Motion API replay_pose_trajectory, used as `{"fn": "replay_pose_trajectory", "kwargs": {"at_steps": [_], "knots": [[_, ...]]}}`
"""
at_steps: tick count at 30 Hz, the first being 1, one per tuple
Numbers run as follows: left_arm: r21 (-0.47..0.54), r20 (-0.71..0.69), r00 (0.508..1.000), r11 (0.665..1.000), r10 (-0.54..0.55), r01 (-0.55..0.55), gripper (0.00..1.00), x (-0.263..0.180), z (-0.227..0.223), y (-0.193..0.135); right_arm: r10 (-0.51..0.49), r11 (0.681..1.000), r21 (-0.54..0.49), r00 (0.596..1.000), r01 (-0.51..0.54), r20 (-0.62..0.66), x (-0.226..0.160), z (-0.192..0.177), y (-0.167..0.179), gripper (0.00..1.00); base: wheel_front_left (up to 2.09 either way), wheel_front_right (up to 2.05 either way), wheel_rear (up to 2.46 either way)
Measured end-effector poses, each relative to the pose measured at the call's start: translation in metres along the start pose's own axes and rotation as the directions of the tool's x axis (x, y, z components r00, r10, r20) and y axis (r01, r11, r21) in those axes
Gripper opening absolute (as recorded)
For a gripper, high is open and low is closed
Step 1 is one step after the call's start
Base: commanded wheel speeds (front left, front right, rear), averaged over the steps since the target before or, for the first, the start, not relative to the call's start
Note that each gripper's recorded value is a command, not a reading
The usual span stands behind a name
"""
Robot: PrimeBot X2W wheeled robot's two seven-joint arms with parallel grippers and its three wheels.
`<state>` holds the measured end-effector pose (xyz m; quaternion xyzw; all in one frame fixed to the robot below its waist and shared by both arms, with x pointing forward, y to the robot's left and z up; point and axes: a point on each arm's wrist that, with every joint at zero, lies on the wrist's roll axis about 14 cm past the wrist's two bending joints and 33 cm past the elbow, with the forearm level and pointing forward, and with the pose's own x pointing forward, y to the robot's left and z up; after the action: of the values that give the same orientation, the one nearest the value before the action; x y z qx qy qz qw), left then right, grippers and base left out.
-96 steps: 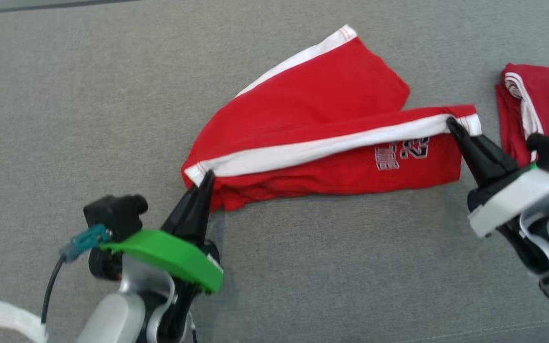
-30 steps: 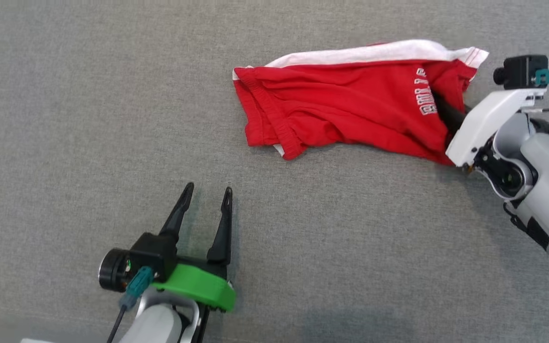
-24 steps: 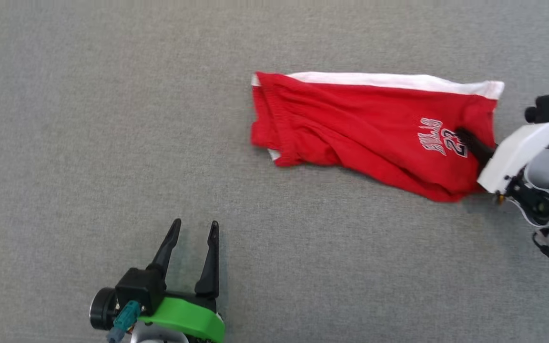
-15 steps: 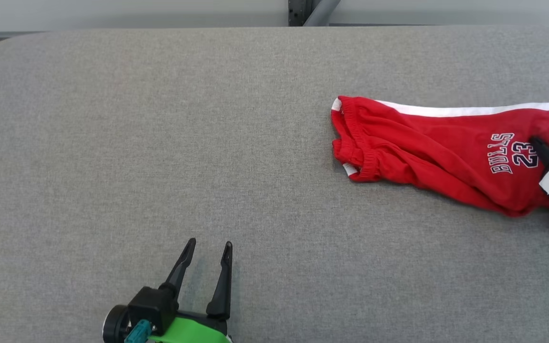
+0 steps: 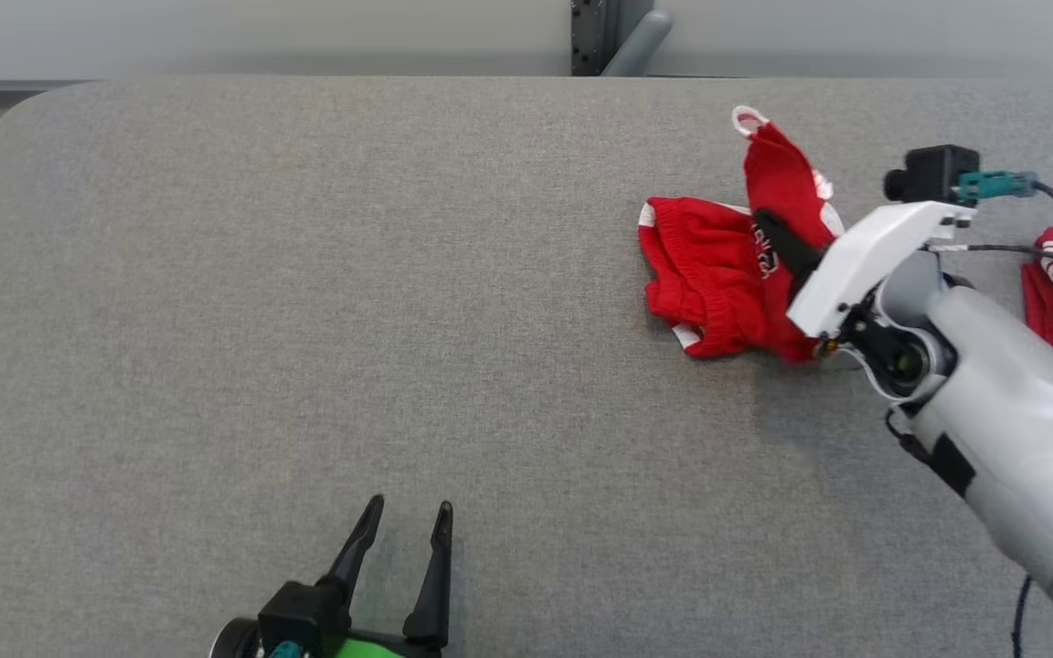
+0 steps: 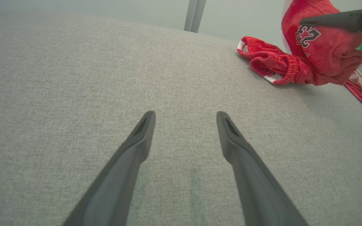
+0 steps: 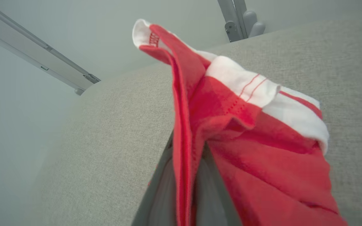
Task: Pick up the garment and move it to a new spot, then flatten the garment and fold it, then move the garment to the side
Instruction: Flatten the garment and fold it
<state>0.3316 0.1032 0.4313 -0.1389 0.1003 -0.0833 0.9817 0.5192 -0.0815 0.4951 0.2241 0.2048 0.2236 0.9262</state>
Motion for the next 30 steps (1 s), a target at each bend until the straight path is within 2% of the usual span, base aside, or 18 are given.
{"fn": "replay_pose_trajectory", "kwargs": {"at_steps": [7,8,9,10,15,21,25,28,30], "knots": [[0.009,-0.008,1.0,1.0,0.016,-0.016,1.0,0.002,-0.002,0.008,0.028,1.0,0.013,0.995,-0.027,-0.097,0.044,-0.043,0.04,0.0,0.0,0.0,0.0],[0.009,-0.013,1.0,1.0,0.024,-0.024,1.0,0.001,-0.004,0.011,0.032,0.999,0.009,0.994,-0.031,-0.103,0.048,-0.047,0.044,0.21,0.0,0.0,0.0],[0.007,-0.019,0.999,0.999,0.034,-0.034,1.0,0.0,-0.006,0.014,0.034,0.999,0.003,0.994,-0.034,-0.106,0.051,-0.05,0.047,0.96,0.0,0.0,0.0],[0.005,-0.023,0.999,0.999,0.045,-0.045,1.0,-0.001,-0.007,0.017,0.038,0.999,0.0,0.994,-0.038,-0.107,0.054,-0.053,0.051,1.0,0.0,0.0,0.0],[-0.005,-0.036,0.997,0.998,0.07,-0.07,1.0,-0.005,-0.012,0.023,0.064,0.997,-0.036,0.993,-0.068,-0.097,0.056,-0.058,0.065,1.0,0.0,0.0,0.0],[-0.027,-0.033,0.997,0.997,0.065,-0.066,1.0,-0.009,-0.013,0.02,0.115,0.986,-0.121,0.993,-0.113,0.011,0.036,-0.037,0.071,1.0,0.0,0.0,0.0],[-0.035,0.001,0.997,0.997,0.071,-0.071,1.0,-0.012,-0.003,0.022,0.108,0.965,-0.253,0.986,-0.073,0.129,0.007,-0.013,0.049,1.0,0.0,0.0,0.0],[-0.035,0.029,0.997,0.997,0.071,-0.069,1.0,-0.015,0.005,0.021,0.062,0.938,-0.348,0.981,0.006,0.184,-0.021,-0.001,0.018,1.0,0.0,0.0,0.0],[-0.034,0.047,0.997,0.997,0.069,-0.068,1.0,-0.017,0.009,0.021,0.02,0.926,-0.37,0.974,0.066,0.224,-0.042,0.007,-0.002,1.0,0.0,0.0,0.0]]}}
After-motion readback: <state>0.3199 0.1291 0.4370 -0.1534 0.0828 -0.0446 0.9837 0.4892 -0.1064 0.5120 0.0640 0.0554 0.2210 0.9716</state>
